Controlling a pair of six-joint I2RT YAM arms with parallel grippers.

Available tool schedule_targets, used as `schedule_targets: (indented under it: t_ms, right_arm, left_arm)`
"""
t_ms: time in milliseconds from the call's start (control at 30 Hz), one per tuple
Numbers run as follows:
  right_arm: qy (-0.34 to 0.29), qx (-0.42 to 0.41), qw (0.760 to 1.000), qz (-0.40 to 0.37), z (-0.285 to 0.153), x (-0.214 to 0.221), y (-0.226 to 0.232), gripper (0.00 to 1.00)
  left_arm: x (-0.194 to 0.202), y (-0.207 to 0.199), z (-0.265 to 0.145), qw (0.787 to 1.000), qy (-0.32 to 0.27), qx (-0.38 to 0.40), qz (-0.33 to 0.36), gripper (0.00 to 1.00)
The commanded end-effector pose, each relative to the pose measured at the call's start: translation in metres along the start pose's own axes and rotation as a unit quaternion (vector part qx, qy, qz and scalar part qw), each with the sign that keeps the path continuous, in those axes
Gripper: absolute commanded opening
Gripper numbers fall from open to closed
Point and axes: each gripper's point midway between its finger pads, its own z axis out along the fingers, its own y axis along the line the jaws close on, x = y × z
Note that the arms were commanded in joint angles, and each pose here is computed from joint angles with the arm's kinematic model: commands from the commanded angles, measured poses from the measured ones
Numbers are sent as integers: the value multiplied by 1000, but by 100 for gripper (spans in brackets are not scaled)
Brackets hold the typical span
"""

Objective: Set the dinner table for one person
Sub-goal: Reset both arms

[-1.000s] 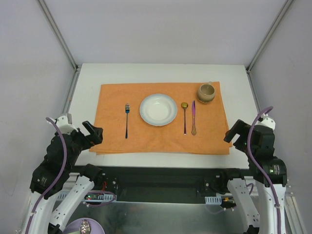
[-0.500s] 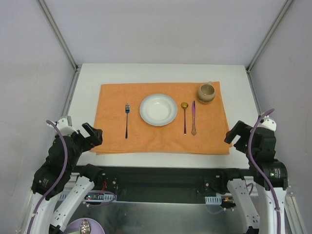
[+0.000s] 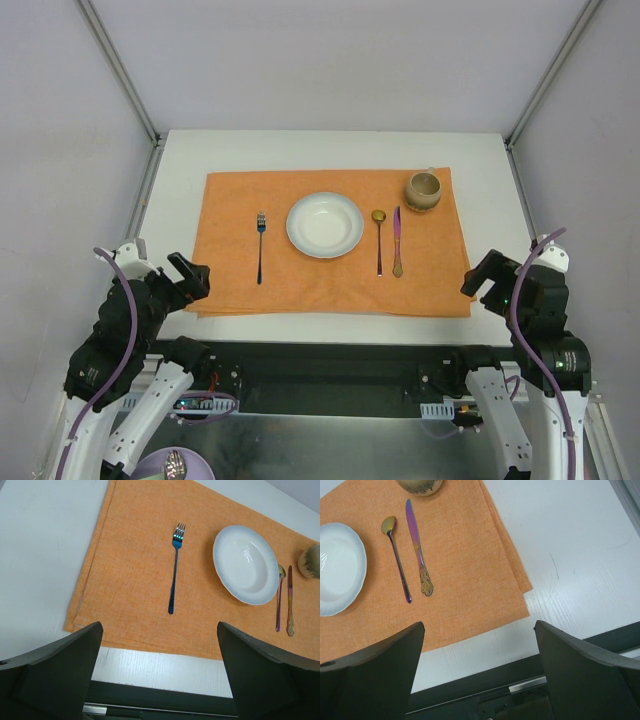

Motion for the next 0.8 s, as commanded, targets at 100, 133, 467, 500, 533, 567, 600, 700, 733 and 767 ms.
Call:
schedule_targets:
  t_ms: [100,133,467,500,533,567,600,700,733,767]
  right_arm:
    - [-7,1,1000,-1,-6,-2,-2,96]
    - [-7,1,1000,-1,-6,-2,-2,96]
    - [-10,4,1000,0,-7,-2,-4,96]
    - [-10,4,1000,0,-7,-2,-4,96]
    - [-10,4,1000,2,-7,-2,-4,96]
    - [-9,4,1000,1,-7,-2,-4,96]
    - [-10,4,1000,1,-7,-2,-4,96]
    - [-10,4,1000,1,-8,-1,-4,96]
    - [-10,3,1000,1,-8,-2,-4,96]
    - [-10,4,1000,1,-8,-1,-4,96]
  left_arm:
    - [-3,4,-3,1000,-12,-8,-8,99]
    - [-3,4,-3,1000,-12,-7,-7,99]
    - [-3,4,-3,1000,-14,-7,-8,99]
    - [-4,5,-4,1000,-16,-6,-9,99]
    - [-4,5,-3,1000,-15,-8,-9,99]
    - [-4,5,-4,1000,-17,-7,-9,99]
    - [-4,5,-4,1000,-16,-7,-9,99]
    - [-4,5,-5,1000,-18,-6,-10,99]
    - [-4,5,-5,1000,-19,-5,-11,99]
    - [-4,5,-5,1000,-18,-6,-11,99]
